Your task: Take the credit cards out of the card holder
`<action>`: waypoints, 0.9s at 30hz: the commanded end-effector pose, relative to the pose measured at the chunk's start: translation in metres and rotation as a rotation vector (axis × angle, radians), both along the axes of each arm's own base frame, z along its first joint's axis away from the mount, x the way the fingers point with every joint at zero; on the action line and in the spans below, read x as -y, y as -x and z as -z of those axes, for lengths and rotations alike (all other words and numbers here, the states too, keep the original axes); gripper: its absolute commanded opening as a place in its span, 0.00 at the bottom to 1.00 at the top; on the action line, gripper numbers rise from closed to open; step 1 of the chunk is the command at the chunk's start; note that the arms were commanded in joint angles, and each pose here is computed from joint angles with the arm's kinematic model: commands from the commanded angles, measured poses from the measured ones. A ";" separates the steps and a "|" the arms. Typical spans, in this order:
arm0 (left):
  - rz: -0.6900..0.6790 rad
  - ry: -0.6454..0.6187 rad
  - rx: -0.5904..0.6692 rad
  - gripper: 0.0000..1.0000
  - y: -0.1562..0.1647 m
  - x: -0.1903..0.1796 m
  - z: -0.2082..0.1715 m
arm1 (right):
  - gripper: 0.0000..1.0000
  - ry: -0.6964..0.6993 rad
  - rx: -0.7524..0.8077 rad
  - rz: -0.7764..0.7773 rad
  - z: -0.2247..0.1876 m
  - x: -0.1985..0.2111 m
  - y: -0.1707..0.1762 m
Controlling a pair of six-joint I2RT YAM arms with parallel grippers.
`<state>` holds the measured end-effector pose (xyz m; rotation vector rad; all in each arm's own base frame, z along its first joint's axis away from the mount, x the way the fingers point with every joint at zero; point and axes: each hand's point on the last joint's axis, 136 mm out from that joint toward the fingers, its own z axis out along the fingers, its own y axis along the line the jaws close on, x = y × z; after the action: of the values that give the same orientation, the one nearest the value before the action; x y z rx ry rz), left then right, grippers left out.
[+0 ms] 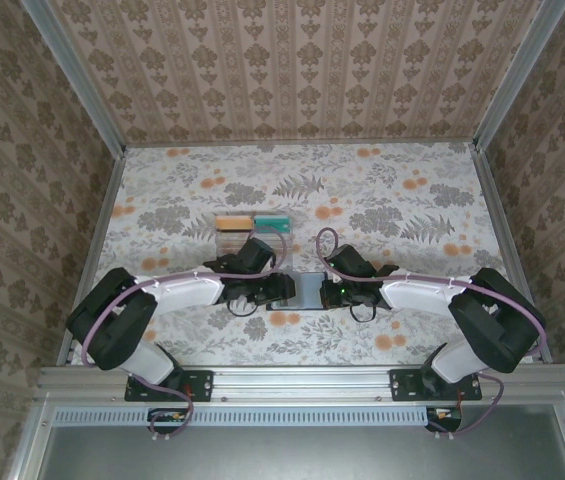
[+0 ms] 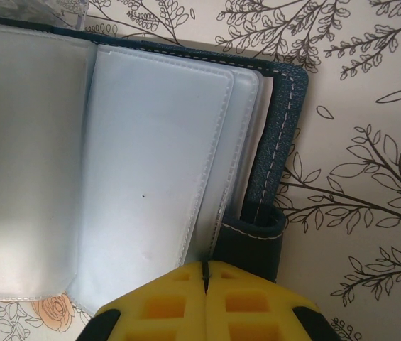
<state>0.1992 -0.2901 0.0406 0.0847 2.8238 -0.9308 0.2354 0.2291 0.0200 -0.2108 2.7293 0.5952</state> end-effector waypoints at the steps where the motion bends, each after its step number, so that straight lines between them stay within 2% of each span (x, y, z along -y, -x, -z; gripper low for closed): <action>1: 0.063 0.076 0.035 0.56 -0.002 0.023 -0.018 | 0.03 0.028 -0.056 0.001 0.014 0.006 0.015; 5: 0.093 0.093 0.052 0.69 -0.001 0.030 -0.025 | 0.04 0.026 -0.055 0.005 0.014 0.006 0.015; 13: 0.153 0.110 0.086 0.70 0.000 0.046 -0.041 | 0.04 0.023 -0.056 0.010 0.015 0.008 0.017; 19: 0.161 0.101 0.070 0.69 0.000 0.050 -0.038 | 0.05 0.019 -0.046 0.019 0.012 0.010 0.017; 24: 0.146 0.068 0.073 0.69 0.000 0.042 -0.034 | 0.09 0.042 -0.028 0.043 0.007 0.018 0.016; 27: 0.135 0.035 0.079 0.69 0.001 0.033 -0.032 | 0.18 0.049 -0.007 0.058 0.000 0.022 0.014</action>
<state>0.1985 -0.3309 0.0709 0.2827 2.7570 -1.0349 0.2281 0.2206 0.0209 -0.1708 2.7269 0.5857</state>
